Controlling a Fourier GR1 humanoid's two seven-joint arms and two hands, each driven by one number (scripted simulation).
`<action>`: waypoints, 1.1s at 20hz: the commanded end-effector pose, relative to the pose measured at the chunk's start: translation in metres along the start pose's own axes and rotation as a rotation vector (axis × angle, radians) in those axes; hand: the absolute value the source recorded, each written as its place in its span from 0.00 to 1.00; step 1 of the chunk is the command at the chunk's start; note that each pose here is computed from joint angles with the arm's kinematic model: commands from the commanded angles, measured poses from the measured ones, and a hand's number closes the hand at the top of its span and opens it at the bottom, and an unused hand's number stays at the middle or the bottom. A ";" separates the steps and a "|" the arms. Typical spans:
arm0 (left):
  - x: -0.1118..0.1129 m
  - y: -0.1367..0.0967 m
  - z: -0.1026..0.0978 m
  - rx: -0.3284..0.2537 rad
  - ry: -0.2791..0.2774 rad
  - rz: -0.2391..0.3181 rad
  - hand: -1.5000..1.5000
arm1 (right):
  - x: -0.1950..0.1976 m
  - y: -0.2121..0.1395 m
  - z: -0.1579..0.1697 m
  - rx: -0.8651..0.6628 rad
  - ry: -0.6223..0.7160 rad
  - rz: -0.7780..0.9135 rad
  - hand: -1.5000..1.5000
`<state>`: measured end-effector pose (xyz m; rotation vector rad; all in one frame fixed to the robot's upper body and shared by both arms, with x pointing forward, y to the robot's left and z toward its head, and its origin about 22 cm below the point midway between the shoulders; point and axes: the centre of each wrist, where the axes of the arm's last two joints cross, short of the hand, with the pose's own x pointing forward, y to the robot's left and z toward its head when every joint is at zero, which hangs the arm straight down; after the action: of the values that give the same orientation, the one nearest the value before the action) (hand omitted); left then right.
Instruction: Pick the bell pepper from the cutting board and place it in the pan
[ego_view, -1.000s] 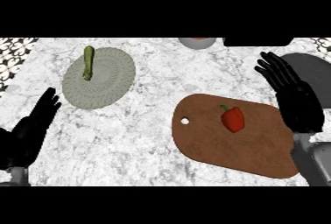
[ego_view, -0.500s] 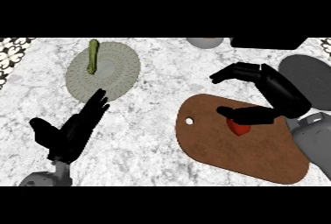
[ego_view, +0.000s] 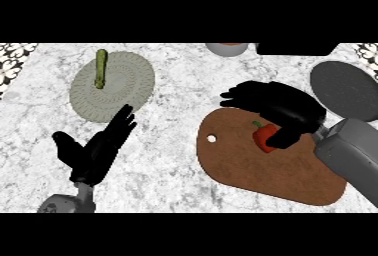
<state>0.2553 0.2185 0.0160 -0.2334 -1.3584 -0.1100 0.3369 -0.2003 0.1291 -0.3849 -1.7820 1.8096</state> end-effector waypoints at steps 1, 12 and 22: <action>-0.012 -0.004 0.002 -0.001 0.020 0.001 0.50 | 0.011 0.007 -0.006 0.258 0.136 0.315 0.00; -0.005 0.001 0.003 0.008 0.017 0.012 0.50 | 0.105 0.052 -0.055 0.709 0.370 0.690 0.00; -0.009 -0.025 0.009 0.026 -0.016 0.006 0.50 | 0.133 0.084 -0.045 0.716 0.488 0.667 0.00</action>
<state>0.2534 0.2165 0.0124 -0.2203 -1.3584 -0.0810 0.2512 -0.0782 0.0734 -1.0438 -0.6500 2.3855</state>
